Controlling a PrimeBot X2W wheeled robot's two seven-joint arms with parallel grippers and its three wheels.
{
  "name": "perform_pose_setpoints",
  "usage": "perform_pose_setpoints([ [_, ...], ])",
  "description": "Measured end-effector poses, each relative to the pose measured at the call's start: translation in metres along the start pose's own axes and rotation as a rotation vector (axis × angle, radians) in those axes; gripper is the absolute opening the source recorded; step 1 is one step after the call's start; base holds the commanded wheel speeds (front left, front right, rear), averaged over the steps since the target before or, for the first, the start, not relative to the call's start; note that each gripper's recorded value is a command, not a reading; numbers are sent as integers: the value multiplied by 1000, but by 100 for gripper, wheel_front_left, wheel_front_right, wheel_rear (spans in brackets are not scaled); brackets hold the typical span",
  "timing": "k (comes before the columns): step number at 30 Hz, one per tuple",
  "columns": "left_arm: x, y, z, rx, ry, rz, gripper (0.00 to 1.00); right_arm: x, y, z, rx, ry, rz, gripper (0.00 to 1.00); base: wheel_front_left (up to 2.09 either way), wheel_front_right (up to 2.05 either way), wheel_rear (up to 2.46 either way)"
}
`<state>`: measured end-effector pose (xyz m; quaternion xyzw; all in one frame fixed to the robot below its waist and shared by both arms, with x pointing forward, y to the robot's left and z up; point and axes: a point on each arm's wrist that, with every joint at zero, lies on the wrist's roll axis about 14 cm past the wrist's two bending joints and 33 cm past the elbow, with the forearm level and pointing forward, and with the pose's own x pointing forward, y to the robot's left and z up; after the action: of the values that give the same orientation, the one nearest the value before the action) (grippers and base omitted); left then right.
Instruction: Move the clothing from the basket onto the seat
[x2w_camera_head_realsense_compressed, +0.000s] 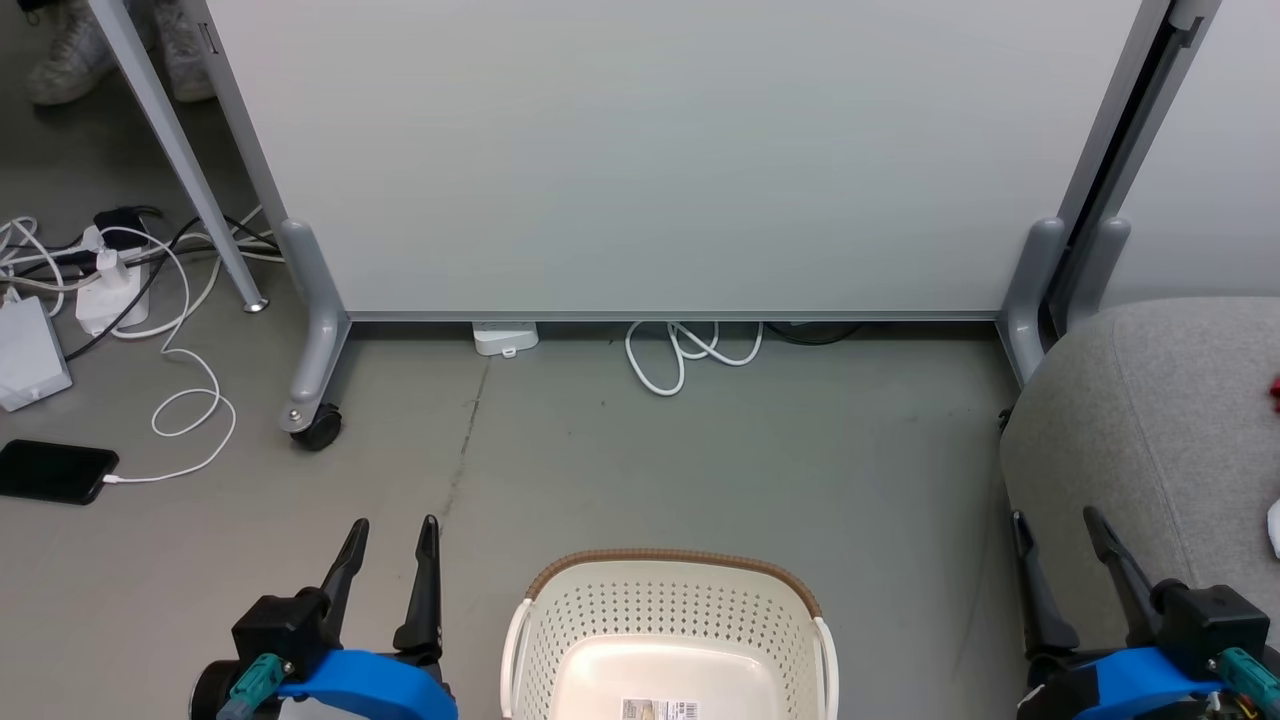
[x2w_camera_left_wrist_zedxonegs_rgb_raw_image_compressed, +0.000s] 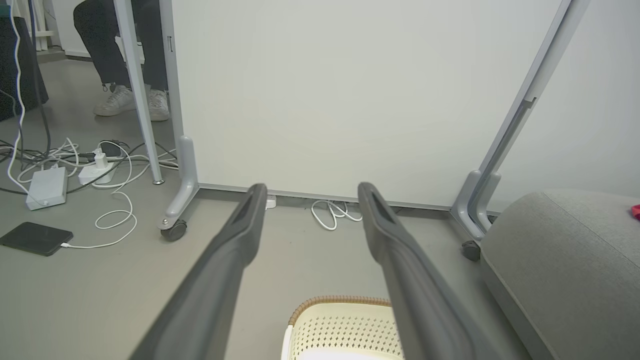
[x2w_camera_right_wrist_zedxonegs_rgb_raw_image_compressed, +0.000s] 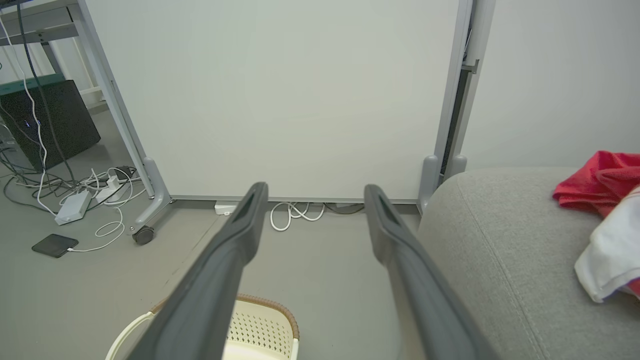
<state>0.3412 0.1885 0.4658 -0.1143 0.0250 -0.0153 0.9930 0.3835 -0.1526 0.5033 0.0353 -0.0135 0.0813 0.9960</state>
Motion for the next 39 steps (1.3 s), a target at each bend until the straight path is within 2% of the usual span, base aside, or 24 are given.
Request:
perform_pose_setpoints([
  [3,0,0,-1,1,4,0,100,1,2,-1,4,3,3,100,0,0,0],
  [4,0,0,-2,1,6,0,0,1,2,-2,5,5,3,0,0,0,0],
  [12,-23,6,-44,-43,133,42,0,-8,1,-30,45,95,-15,0,0,0,0],
  [39,-4,19,-18,-465,69,140,0,-7,-17,-27,517,86,-129,0,0,0,0],
])
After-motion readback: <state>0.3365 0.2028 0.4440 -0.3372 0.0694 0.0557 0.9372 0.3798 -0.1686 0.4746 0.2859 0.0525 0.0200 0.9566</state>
